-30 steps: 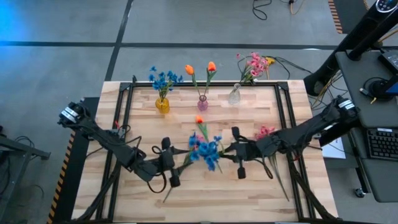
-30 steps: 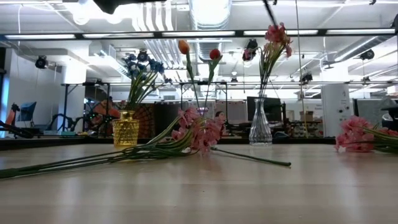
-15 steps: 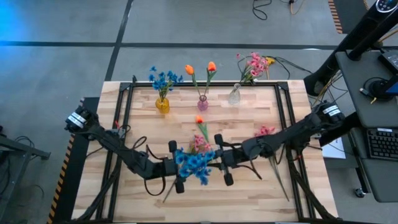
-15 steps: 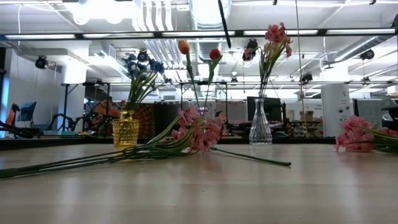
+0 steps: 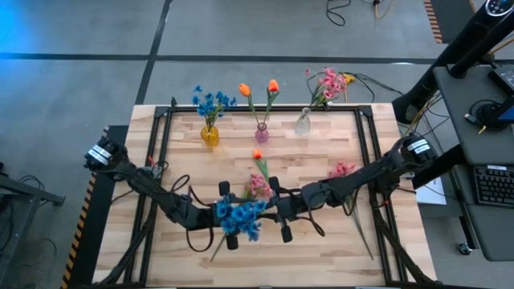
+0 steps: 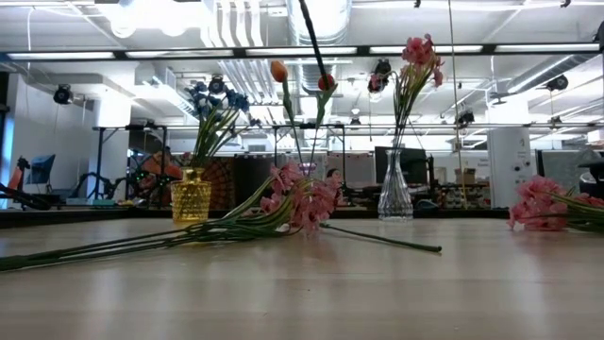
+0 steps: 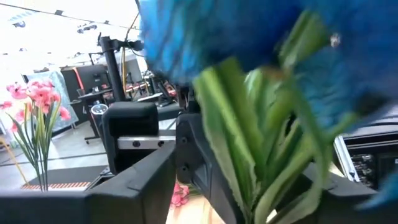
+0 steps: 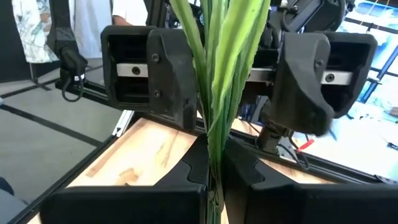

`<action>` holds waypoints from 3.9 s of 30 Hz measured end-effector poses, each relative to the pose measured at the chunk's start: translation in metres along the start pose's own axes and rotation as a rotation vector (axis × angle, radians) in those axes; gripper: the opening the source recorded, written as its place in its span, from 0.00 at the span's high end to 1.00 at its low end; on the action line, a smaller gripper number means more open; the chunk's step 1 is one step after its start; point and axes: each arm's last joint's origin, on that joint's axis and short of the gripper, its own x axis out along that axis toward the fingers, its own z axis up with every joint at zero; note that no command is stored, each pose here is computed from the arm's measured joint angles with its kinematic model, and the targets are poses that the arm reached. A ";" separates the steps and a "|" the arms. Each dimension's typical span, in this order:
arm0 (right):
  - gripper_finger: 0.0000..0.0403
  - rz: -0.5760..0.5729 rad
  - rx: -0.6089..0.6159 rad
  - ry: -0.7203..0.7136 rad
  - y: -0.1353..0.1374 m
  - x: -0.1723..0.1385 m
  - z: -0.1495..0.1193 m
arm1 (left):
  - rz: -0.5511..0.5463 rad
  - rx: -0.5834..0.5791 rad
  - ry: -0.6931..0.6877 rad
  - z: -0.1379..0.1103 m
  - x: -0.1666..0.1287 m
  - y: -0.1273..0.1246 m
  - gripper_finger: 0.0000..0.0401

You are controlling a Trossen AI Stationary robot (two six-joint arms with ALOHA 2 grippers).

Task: Sort flowers into vase by color
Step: Put the blue flowers into the yellow vase

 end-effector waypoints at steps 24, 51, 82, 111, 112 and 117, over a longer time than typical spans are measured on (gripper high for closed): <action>0.53 -0.132 0.096 0.130 -0.015 -0.017 0.007 | 0.213 0.050 0.063 0.000 -0.001 0.008 0.97; 0.47 -0.194 0.232 0.283 -0.025 -0.054 0.022 | 0.375 0.127 0.198 0.037 -0.024 0.071 0.97; 0.47 -0.237 0.232 0.287 -0.033 -0.054 0.021 | 0.601 -0.024 0.305 0.011 -0.098 0.210 0.97; 0.47 -0.254 0.235 0.292 -0.038 -0.054 0.019 | 0.691 0.021 0.345 -0.017 -0.081 0.240 0.97; 0.47 -0.254 0.235 0.292 -0.038 -0.054 0.019 | 0.695 0.021 0.347 -0.018 -0.081 0.241 0.97; 0.47 -0.254 0.234 0.292 -0.038 -0.054 0.019 | 0.704 0.023 0.358 -0.020 -0.079 0.243 0.97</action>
